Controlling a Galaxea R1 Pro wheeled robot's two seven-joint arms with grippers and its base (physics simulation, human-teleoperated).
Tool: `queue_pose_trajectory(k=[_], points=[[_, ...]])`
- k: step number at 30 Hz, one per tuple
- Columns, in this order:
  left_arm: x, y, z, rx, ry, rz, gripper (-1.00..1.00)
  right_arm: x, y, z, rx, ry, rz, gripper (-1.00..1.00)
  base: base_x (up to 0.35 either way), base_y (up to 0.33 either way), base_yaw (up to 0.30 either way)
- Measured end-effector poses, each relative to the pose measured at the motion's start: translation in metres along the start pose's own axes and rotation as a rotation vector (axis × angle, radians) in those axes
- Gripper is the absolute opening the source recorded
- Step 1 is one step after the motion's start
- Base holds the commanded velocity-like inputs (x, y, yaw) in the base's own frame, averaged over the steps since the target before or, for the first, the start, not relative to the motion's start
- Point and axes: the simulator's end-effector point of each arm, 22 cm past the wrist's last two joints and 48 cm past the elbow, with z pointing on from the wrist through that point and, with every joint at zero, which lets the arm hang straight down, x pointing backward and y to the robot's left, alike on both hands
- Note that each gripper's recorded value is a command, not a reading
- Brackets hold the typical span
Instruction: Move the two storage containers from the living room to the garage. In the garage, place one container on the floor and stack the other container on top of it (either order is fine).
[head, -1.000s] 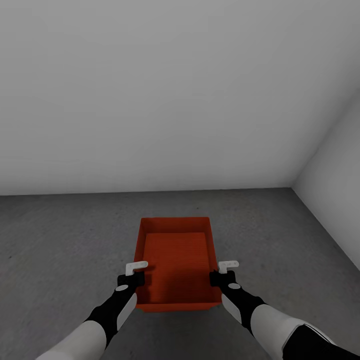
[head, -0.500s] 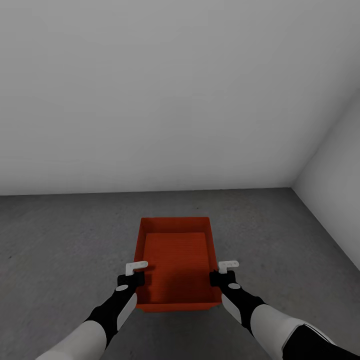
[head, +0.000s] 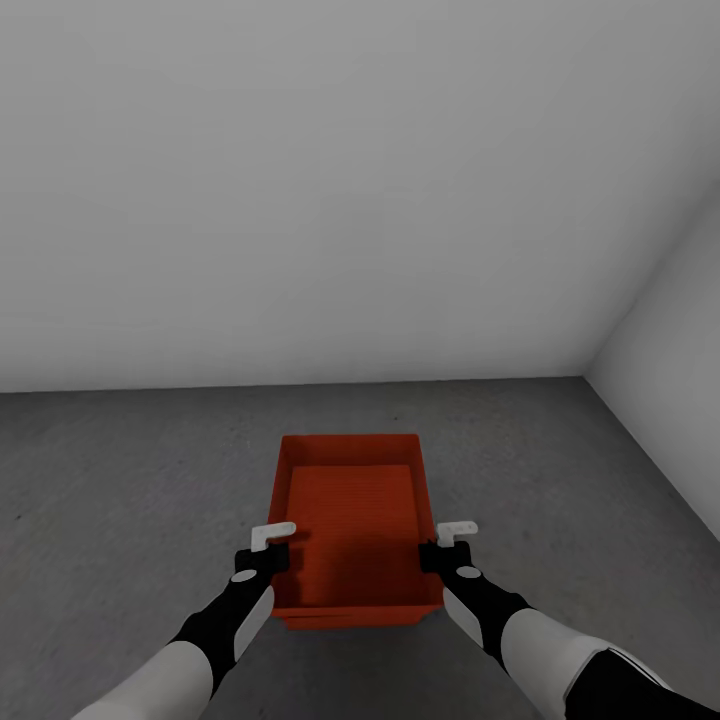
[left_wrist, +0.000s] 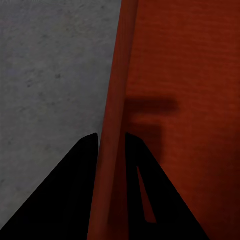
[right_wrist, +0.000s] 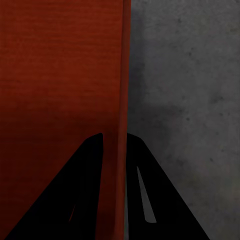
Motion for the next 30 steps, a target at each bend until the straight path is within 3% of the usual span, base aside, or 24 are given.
queue_pose_trajectory(k=[30], points=[[-0.0004,-0.0003,0.0000,0.001,-0.001,0.001,-1.00,-0.0003,-0.0004,0.0000,0.000,-0.001,0.000,-1.00,0.000,0.000,0.000]])
